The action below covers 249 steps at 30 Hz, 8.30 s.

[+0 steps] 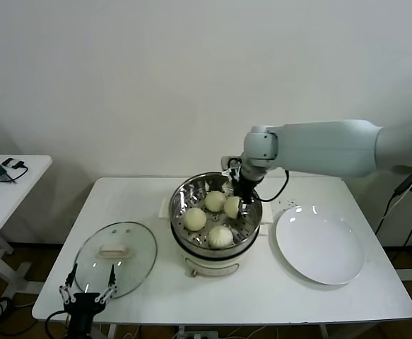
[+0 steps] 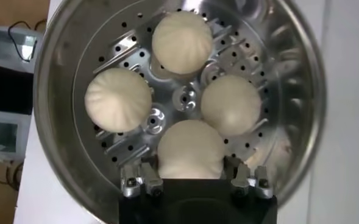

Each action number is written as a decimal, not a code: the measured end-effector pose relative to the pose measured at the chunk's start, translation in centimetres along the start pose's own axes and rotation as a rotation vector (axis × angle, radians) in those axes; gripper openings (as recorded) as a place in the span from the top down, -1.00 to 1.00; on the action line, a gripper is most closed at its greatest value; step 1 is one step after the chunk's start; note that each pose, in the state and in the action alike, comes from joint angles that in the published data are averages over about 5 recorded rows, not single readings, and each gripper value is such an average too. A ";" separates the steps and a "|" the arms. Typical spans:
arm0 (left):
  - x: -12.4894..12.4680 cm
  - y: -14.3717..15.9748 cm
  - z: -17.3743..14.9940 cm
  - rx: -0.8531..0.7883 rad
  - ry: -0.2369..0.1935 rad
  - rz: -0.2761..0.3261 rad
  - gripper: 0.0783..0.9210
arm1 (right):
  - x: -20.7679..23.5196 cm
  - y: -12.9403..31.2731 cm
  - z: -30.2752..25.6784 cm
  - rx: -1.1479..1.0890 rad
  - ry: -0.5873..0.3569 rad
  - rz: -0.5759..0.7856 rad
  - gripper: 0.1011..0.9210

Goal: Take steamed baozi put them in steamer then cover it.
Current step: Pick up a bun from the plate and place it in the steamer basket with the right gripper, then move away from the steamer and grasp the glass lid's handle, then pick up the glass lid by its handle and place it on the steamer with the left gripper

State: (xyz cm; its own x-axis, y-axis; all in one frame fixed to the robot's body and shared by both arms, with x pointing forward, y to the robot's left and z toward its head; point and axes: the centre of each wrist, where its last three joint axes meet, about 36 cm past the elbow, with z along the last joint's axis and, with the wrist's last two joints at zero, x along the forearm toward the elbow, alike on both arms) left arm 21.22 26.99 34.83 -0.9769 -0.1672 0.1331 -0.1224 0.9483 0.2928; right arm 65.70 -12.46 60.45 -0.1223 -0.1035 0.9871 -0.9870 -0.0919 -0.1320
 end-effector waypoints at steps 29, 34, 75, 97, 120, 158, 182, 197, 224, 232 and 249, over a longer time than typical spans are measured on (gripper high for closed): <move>-0.8 0.1 -0.3 -0.009 -0.011 -0.009 -0.77 | 5.0 -0.4 5.5 -0.045 -0.180 0.121 -0.76; -1.1 0.2 -0.4 -0.018 -0.021 -0.009 -0.77 | 5.6 0.5 9.1 -0.050 -0.335 0.244 -0.76; -4.5 2.7 -5.2 -0.886 -0.135 -0.032 -0.77 | -9.9 23.1 25.0 -0.811 -1.129 0.890 -0.76; -6.6 -0.3 1.4 -1.499 -0.019 0.080 -0.77 | -13.7 30.5 27.5 -1.010 -1.018 1.002 -0.76; -13.2 -1.4 5.9 -1.540 -0.014 0.034 -0.77 | -16.2 31.9 28.4 -1.043 -0.951 1.047 -0.76; -17.1 0.7 6.3 -1.412 -0.022 0.008 0.82 | -17.1 31.7 29.1 -1.003 -0.921 1.070 -0.76; -11.0 2.1 -7.6 -1.340 -0.111 -0.293 0.82 | -17.3 30.4 30.3 -0.967 -0.881 1.083 -0.76; -13.1 -6.2 -16.3 -1.259 -0.278 -0.220 0.82 | -18.6 28.5 29.5 -0.957 -0.872 1.085 -0.76; -13.7 -24.9 -20.6 -1.176 -0.238 0.013 0.82 | -19.5 29.7 31.1 -0.978 -0.839 1.101 -0.76; -13.8 -27.1 -20.3 -1.190 -0.207 0.040 0.82 | -19.7 29.6 31.3 -0.972 -0.838 1.094 -0.76; -15.0 -27.4 -19.7 -1.218 -0.159 0.012 0.82 | -19.8 29.5 31.5 -0.966 -0.837 1.088 -0.76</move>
State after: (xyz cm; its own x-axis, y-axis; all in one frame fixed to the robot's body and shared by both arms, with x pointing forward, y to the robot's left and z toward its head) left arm 42.72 -1.79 43.48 -0.9977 -0.0445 0.0504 0.0475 0.0642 0.9968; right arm 42.28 -44.32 34.17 -0.9728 -0.1973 0.1211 -0.2229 0.9395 -0.2599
